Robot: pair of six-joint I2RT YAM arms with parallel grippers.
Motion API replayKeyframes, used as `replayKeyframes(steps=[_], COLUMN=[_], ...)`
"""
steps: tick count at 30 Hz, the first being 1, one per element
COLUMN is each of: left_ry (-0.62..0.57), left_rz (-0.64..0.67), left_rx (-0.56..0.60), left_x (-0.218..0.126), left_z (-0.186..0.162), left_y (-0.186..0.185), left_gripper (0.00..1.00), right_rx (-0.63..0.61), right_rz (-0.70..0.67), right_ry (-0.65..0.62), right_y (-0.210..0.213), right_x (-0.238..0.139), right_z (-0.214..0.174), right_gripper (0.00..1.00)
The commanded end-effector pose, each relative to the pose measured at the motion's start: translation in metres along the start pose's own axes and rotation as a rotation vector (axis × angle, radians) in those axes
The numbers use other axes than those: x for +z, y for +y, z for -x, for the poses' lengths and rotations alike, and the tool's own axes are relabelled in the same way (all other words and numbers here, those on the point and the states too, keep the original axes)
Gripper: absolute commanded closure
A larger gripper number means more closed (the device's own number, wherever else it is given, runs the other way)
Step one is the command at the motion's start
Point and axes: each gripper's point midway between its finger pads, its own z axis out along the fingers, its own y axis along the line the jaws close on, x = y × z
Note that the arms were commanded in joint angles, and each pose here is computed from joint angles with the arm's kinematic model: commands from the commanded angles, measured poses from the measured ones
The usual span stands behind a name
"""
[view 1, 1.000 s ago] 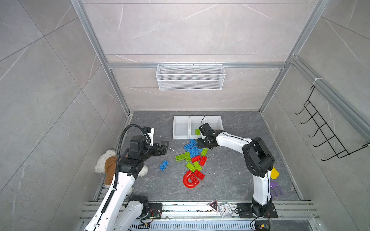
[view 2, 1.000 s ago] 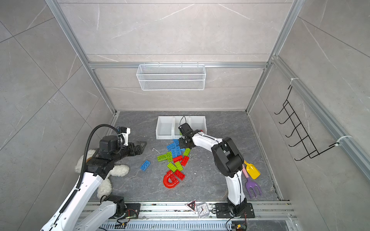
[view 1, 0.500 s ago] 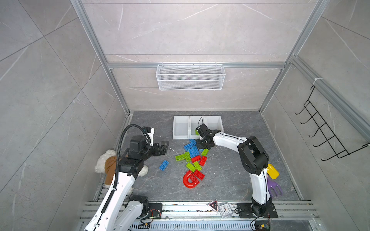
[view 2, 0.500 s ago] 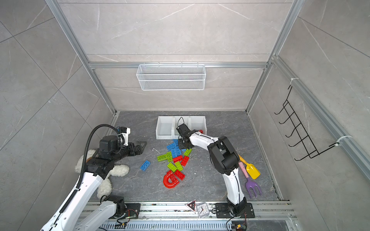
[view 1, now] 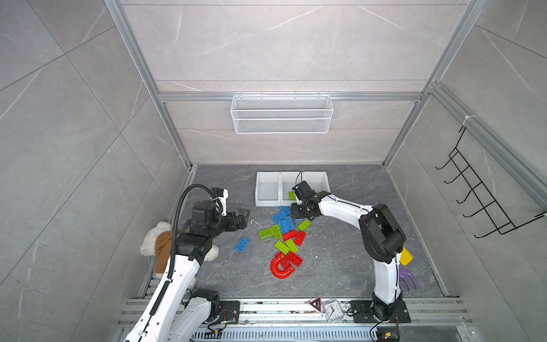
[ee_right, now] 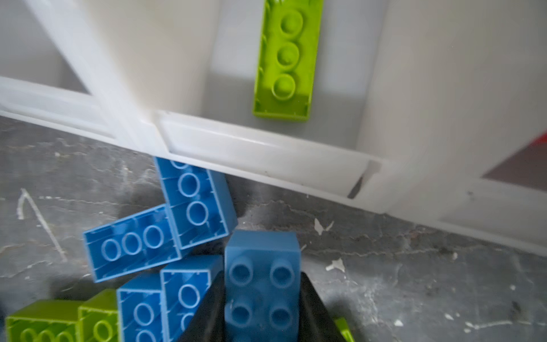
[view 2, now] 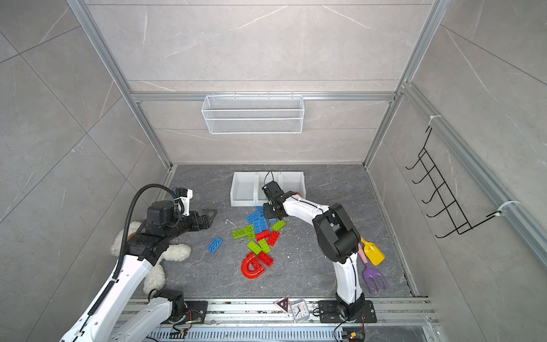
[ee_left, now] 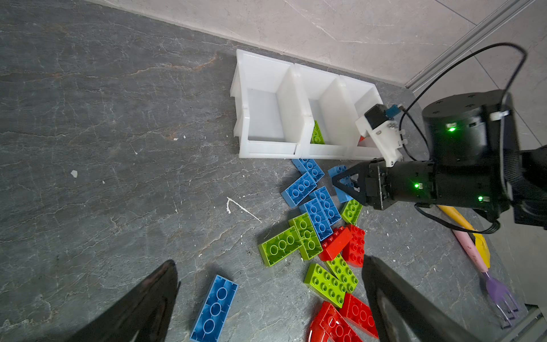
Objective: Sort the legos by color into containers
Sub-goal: 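Carry the blue brick to the bin compartment nearest the left arm and release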
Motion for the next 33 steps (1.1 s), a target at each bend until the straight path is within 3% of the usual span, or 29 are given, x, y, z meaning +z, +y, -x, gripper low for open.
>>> replayKeyframes(steps=[1,11,21,29,33], left_ry=[-0.042,-0.047,-0.062,-0.071,-0.076], left_rz=[-0.026,-0.011,0.001,0.001,0.002], left_rx=[0.033,0.032,0.039,0.042,0.042], left_x=[-0.006,-0.008,-0.011,-0.014,-0.015], left_z=[0.015,0.015,0.017,0.019,0.020], left_y=[-0.010,-0.007,-0.006,-0.006,-0.006], left_gripper=[0.00,0.00,0.00,0.00,0.00], right_rx=[-0.033,-0.114,-0.142,-0.161,-0.183], right_rz=[0.085,0.245,0.289,0.284,0.270], right_ry=[-0.095,-0.231,-0.261,-0.243,-0.249], right_y=[0.024,0.077,0.107,0.118,0.118], right_x=[-0.024,-0.026,0.006,0.011,-0.001], right_z=[0.028,0.093,0.144,0.156,0.154], right_gripper=[0.69,0.70,0.67,0.45,0.44])
